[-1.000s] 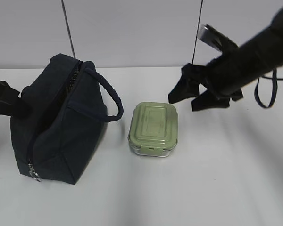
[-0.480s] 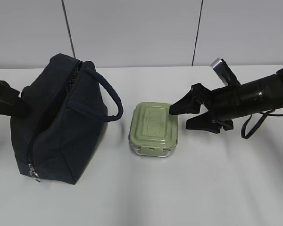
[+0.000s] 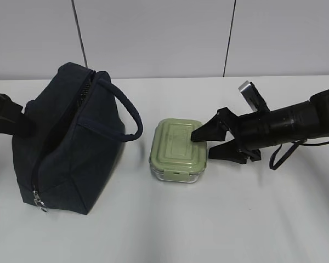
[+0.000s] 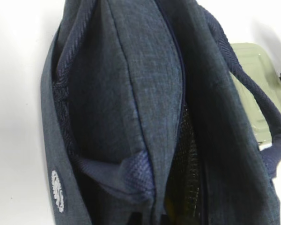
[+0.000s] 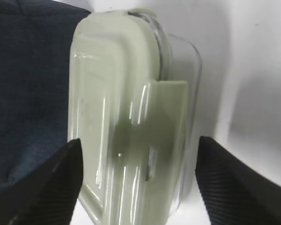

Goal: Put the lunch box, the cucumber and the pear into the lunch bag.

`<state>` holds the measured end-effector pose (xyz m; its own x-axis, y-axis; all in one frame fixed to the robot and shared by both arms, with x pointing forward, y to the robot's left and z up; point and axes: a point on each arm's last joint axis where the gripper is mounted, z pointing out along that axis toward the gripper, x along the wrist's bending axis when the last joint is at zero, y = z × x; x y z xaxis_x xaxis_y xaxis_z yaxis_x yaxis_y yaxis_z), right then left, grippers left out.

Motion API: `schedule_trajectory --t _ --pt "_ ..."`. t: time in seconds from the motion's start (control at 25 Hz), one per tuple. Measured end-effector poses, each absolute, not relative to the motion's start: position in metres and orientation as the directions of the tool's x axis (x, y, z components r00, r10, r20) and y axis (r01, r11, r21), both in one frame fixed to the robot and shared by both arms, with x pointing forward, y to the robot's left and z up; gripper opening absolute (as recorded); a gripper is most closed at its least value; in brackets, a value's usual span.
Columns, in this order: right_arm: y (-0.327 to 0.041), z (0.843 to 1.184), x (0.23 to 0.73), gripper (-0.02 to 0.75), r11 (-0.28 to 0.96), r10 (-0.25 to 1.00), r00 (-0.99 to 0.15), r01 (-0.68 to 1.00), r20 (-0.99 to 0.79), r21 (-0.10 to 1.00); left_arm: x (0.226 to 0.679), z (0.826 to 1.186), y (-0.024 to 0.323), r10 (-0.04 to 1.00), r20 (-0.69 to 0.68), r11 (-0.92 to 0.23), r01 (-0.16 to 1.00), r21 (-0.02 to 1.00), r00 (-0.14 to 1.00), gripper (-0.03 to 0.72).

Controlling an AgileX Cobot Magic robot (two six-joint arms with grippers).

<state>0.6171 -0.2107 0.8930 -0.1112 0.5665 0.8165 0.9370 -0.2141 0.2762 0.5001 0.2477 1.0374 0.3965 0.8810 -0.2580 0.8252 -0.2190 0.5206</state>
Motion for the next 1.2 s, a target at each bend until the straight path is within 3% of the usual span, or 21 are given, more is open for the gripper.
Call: schedule_trajectory --t 0.4,0.72,0.84,1.0,1.2 --pt "-0.208 0.890 0.624 0.573 -0.206 0.577 -0.125 0.934 0.807 0.292 0.500 1.037 0.248 0.881 -0.258 -0.219 0.825 0.521 0.396 0.001" --pt "-0.205 0.873 0.624 0.565 -0.184 0.545 -0.108 0.952 0.831 0.244 0.500 1.037 0.248 0.881 -0.257 -0.218 0.825 0.522 0.396 0.001" --pt "-0.204 0.873 0.624 0.521 -0.178 0.533 -0.112 0.954 0.839 0.240 0.500 1.037 0.248 0.882 -0.257 -0.218 0.825 0.522 0.396 0.001" --pt "-0.203 0.874 0.624 0.382 -0.177 0.516 -0.114 0.956 0.849 0.236 0.500 1.037 0.248 0.882 -0.257 -0.218 0.824 0.523 0.396 0.001" --pt "-0.202 0.875 0.623 0.347 -0.168 0.499 -0.118 0.959 0.859 0.229 0.500 1.037 0.248 0.882 -0.257 -0.218 0.824 0.523 0.396 0.001"
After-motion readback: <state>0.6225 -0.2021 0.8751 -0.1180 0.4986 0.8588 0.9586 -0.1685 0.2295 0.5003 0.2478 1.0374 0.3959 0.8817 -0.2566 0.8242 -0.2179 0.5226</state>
